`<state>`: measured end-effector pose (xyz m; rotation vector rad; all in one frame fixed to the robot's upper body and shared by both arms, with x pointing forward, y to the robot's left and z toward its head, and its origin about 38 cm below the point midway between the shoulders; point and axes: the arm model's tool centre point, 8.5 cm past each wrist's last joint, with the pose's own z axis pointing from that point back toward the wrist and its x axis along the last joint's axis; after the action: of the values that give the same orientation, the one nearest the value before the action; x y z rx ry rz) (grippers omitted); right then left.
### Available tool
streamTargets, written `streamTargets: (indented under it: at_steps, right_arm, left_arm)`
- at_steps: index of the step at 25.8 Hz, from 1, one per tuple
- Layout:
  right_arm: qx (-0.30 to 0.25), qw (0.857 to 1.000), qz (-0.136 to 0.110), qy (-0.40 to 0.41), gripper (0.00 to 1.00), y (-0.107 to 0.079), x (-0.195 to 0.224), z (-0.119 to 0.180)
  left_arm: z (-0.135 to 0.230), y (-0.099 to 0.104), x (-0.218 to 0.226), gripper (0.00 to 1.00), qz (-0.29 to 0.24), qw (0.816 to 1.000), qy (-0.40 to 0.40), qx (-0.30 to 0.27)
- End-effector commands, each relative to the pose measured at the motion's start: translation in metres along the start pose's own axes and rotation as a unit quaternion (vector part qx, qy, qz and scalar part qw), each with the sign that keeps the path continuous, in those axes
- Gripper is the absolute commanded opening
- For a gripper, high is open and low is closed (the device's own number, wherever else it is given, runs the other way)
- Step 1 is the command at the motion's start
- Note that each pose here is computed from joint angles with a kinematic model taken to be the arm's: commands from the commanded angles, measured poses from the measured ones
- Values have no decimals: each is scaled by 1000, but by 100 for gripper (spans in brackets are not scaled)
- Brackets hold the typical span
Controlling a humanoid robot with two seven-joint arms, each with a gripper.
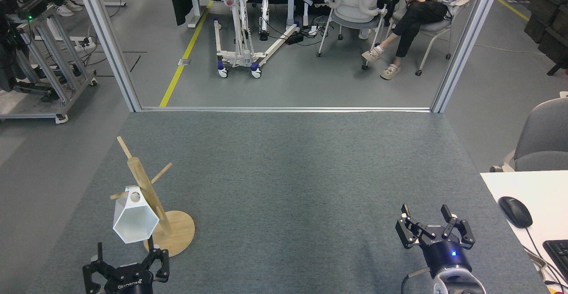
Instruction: Hang cup on storage rack
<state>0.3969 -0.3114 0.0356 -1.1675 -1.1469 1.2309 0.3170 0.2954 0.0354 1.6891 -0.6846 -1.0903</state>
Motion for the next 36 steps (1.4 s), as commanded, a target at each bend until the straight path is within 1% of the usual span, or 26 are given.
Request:
streamTargets:
  at_steps: [1,2,5,7,9,10,11,13,14,15,16,17,18,19,21,22,24,25,27,29,30,32,34,36]
  right_arm:
    - [-45,999,3,-10,99,-32,7,-1]
    - [-53,999,3,-12,99,-37,10,2]
    - [-58,998,4,-14,99,-39,11,9]
    - [-59,998,5,-13,99,-40,10,9]
    - [-59,998,7,-11,99,-40,7,9]
    - [-59,998,8,-10,99,-41,6,9]
    - [-61,998,9,-10,99,-42,5,9]
    - [-61,998,10,-3,99,-43,0,9]
    - [-61,998,15,1,99,-44,-5,9]
    - [-64,998,19,2,99,-45,-8,10]
    - [-69,997,20,2,99,-47,-8,11]
    - [-72,997,21,3,99,-50,-9,11]
    - [-69,997,19,7,99,-49,-11,11]
    - [-71,997,19,12,99,-50,-13,11]
    - [-74,997,22,25,99,-53,-21,11]
    - [-75,996,25,28,99,-54,-24,11]
    - [-75,996,23,31,99,-54,-25,11]
    - [-76,996,19,32,99,-54,-25,10]
    - [-76,996,21,32,99,-55,-27,9]
    - [-75,996,24,31,99,-56,-30,9]
    - [-74,997,21,30,99,-56,-29,9]
    - [-67,997,8,31,99,-50,-26,9]
    - [-62,998,5,30,99,-46,-23,11]
    - [-55,998,-2,27,99,-39,-16,13]
  left_arm:
    - [8,-8,-1,100,-4,1000,-3,-12]
    - [13,-11,-2,100,-5,1000,-5,-18]
    - [33,-23,0,100,-6,999,-11,-39]
    - [51,-28,10,100,-4,998,-31,-51]
    - [69,-25,25,100,5,996,-73,-51]
    - [79,-21,37,100,14,993,-110,-50]
    - [88,-18,54,100,25,985,-161,-50]
    - [104,-8,90,100,51,960,-271,-43]
    - [111,4,111,100,73,942,-325,-33]
    - [113,20,131,100,95,927,-363,-15]
    - [113,33,145,100,113,913,-393,0]
    - [114,44,153,100,127,904,-408,12]
    - [115,54,159,100,140,897,-418,19]
    - [115,62,163,100,150,895,-419,23]
    - [108,88,169,100,173,895,-409,43]
    - [103,97,170,100,177,896,-405,54]
    - [88,116,175,99,182,895,-399,76]
    - [76,128,178,99,186,898,-390,87]
    - [51,147,179,99,199,909,-356,86]
    - [31,157,176,99,214,923,-315,48]
    - [24,159,175,99,220,929,-297,32]
    - [12,166,175,99,222,936,-273,32]
    - [7,162,184,99,206,940,-271,27]
    - [2,165,188,99,198,943,-265,31]
